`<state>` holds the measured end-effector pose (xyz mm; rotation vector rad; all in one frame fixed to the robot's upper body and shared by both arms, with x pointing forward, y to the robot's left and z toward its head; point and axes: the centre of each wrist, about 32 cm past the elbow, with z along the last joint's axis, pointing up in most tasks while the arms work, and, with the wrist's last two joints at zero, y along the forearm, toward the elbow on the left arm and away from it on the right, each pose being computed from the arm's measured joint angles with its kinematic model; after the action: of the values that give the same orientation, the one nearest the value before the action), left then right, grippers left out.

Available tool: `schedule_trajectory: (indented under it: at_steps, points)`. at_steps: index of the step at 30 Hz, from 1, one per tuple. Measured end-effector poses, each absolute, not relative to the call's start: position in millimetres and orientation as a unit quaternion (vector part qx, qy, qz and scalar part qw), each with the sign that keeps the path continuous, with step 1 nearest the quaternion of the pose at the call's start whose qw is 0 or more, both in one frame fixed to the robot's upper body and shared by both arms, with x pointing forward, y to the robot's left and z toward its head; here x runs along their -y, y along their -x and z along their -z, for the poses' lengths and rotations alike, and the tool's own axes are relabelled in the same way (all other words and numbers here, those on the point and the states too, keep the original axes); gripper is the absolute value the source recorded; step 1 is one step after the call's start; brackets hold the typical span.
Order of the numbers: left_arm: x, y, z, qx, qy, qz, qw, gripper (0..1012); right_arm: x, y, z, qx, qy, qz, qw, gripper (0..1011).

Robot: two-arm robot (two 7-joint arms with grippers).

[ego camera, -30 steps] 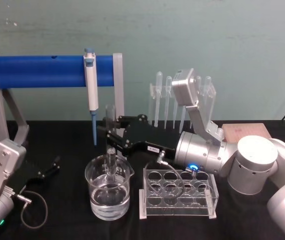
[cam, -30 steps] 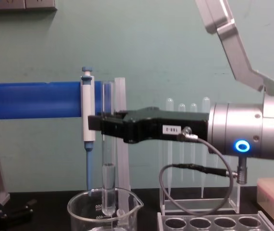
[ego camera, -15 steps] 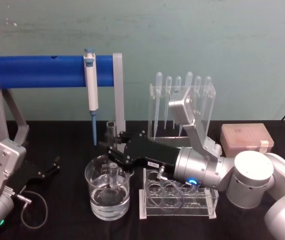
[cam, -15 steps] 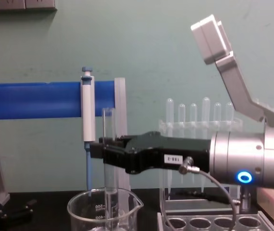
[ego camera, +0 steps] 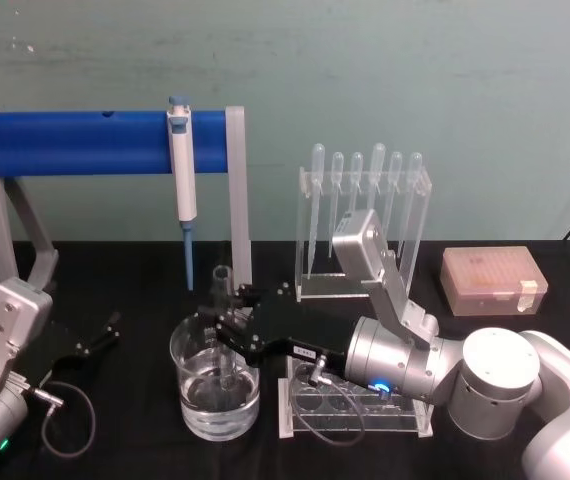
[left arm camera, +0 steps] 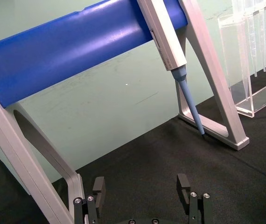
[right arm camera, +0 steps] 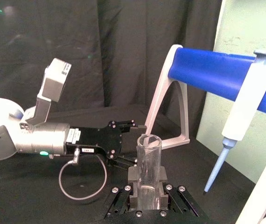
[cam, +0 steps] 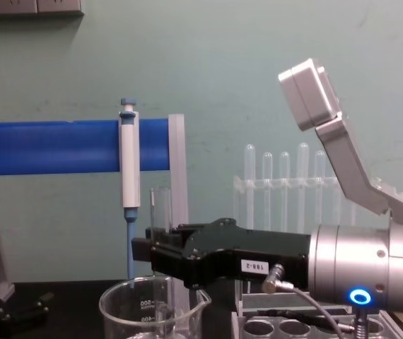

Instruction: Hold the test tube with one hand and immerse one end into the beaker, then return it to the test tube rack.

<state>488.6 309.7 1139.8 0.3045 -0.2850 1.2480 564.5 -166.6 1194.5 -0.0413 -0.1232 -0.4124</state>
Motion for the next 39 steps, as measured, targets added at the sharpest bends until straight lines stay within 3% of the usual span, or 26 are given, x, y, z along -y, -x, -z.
schedule_trajectory:
  at_steps: [39]
  points:
    - [-309.7, -488.6, -1139.8, 0.132, -0.141, -0.58, 0.791, 1000, 167.3, -560.9, -1179.2, 0.058, 0.023, 0.212, 0.975, 242]
